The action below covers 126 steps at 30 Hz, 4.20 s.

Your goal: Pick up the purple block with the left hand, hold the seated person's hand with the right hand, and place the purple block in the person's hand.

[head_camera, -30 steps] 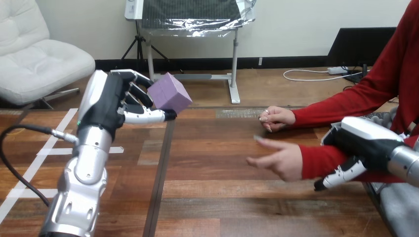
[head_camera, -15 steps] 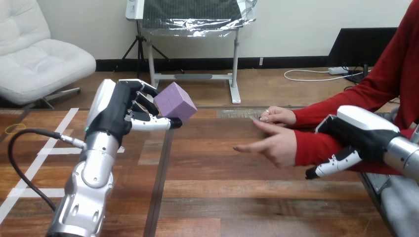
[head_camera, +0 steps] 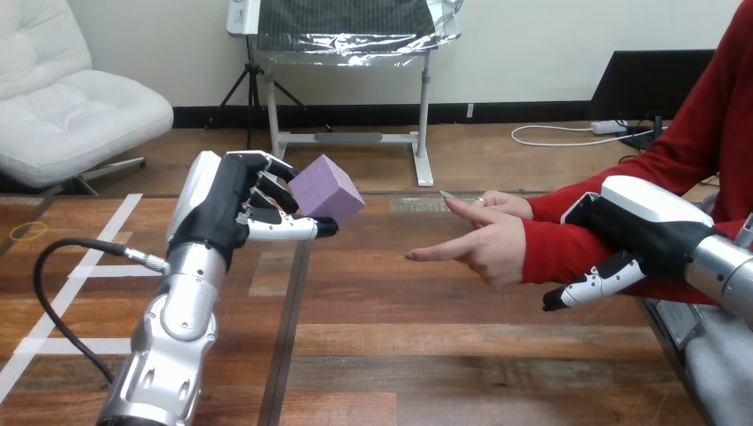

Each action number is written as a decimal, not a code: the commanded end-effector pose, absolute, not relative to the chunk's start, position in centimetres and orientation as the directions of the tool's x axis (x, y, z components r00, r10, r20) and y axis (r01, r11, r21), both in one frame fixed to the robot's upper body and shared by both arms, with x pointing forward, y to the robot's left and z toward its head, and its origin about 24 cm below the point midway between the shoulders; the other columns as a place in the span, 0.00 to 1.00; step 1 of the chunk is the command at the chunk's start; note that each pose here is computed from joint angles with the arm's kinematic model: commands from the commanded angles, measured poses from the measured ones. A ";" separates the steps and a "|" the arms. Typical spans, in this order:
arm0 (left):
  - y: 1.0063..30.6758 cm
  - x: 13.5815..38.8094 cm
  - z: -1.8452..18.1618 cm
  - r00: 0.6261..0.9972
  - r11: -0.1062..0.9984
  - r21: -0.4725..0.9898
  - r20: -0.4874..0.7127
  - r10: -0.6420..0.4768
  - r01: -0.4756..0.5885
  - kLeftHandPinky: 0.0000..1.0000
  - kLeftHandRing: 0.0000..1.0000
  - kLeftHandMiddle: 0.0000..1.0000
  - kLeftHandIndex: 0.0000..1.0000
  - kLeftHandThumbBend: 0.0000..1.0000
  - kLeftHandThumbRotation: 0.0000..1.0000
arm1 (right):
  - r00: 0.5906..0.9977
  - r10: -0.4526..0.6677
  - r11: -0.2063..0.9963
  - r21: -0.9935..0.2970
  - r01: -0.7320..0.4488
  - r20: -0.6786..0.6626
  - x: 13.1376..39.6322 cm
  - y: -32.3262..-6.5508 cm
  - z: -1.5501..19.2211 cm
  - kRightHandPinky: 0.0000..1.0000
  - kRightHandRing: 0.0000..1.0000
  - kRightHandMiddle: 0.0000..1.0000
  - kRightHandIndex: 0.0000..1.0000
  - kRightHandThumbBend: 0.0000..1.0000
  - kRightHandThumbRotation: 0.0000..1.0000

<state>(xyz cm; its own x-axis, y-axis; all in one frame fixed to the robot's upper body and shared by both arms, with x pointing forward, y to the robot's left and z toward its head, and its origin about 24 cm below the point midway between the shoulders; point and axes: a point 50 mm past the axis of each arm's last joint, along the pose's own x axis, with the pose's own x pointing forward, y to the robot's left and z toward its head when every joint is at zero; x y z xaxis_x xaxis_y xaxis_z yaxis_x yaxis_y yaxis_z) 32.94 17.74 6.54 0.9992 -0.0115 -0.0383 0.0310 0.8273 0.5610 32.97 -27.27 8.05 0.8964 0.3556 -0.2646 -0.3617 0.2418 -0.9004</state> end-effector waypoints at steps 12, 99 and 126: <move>15.1 35.0 9.2 0.996 0.850 0.527 0.064 -0.063 0.020 0.28 0.34 0.40 0.43 0.75 0.00 | 0.895 0.435 0.293 -0.923 -0.248 -0.103 33.9 -25.8 11.0 0.18 0.19 0.24 0.26 0.87 0.32; 5.5 36.0 5.7 0.945 0.795 0.516 -0.106 -0.310 0.319 0.24 0.32 0.40 0.44 0.75 0.00 | 0.840 0.541 0.351 -0.898 -0.267 -0.039 33.5 -21.6 12.2 0.16 0.20 0.25 0.27 0.91 0.42; 6.9 35.9 6.6 0.906 0.758 0.502 -0.155 -0.394 0.416 0.52 0.63 0.68 0.73 0.75 0.31 | 0.851 0.516 0.346 -0.885 -0.310 -0.096 33.5 -22.4 11.5 0.26 0.29 0.33 0.36 0.98 0.47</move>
